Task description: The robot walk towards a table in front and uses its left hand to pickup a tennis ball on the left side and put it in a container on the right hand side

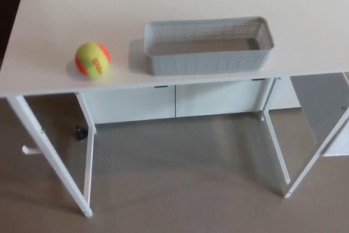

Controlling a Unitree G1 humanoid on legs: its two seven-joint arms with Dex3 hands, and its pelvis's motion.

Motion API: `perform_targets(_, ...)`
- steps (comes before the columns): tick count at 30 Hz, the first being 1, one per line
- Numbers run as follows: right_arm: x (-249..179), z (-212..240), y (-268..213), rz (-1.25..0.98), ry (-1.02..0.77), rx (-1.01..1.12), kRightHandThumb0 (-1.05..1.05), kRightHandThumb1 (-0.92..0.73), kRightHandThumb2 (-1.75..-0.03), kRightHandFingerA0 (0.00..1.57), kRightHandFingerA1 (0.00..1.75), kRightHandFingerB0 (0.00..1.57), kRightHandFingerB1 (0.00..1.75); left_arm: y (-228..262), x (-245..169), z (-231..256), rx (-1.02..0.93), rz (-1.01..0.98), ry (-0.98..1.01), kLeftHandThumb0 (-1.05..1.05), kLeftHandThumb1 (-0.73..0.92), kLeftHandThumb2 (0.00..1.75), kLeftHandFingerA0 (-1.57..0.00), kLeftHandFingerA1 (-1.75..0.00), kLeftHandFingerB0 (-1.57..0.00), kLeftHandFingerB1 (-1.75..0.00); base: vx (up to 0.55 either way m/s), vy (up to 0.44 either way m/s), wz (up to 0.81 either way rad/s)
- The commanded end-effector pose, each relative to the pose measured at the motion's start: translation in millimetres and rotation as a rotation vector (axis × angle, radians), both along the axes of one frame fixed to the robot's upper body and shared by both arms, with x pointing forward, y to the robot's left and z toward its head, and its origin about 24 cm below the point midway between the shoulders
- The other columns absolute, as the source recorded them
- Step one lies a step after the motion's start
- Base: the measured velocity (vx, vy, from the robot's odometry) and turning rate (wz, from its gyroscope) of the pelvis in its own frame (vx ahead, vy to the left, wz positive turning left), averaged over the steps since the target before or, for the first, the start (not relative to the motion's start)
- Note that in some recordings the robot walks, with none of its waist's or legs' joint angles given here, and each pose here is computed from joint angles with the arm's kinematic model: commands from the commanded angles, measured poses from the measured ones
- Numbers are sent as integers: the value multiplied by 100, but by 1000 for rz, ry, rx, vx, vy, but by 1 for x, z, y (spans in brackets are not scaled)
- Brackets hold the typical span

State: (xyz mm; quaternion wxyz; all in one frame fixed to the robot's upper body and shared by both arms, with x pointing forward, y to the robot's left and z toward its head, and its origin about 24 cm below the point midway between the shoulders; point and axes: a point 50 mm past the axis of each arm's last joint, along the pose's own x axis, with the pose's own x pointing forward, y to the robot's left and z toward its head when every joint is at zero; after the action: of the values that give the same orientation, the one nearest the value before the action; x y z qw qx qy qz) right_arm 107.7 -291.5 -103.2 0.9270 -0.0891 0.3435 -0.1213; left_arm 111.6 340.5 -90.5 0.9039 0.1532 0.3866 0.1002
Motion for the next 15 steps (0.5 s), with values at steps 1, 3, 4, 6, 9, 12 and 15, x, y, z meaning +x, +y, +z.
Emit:
perform_targets(1,-1,1,-3,-11,0,-7,-30,-42,-87,34,58,8,46,4,1,4,22,-17,-4,-25,70,61,-39,-40,-23,-31,64,-18,-8)
perform_targets(3,-1,0,-3,-9,1,-8,-30,-42,-87,34,58,8,46,4,1,4,21,-17,-4,-25,70,61,-39,-40,-23,-31,71,32,-7)
perform_targets(4,-1,0,-3,-9,1,-8,-30,-42,-87,34,58,8,46,4,1,4,21,-17,-4,-25,70,61,-39,-40,-23,-31,68,61,-6)
perform_targets(6,-2,0,-2,-9,4,-12,-30,-42,-87,34,58,8,46,6,1,4,26,-19,3,-26,69,60,-39,-38,-23,-31,95,114,-11)
perform_targets(9,-1,0,-3,-15,0,-7,-29,-42,-87,33,57,8,46,6,1,4,25,-18,0,-25,70,60,-40,-38,-24,-31,213,194,-12)
perform_targets(12,0,1,-2,-14,-7,-2,-28,-43,-87,34,58,8,46,6,2,4,22,-16,1,-25,70,61,-40,-38,-23,-31,292,270,-13)
perform_targets(15,0,1,-2,-14,-8,-1,-29,-42,-87,33,57,8,46,6,3,4,19,-16,4,-25,70,61,-38,-37,-23,-30,248,108,5)
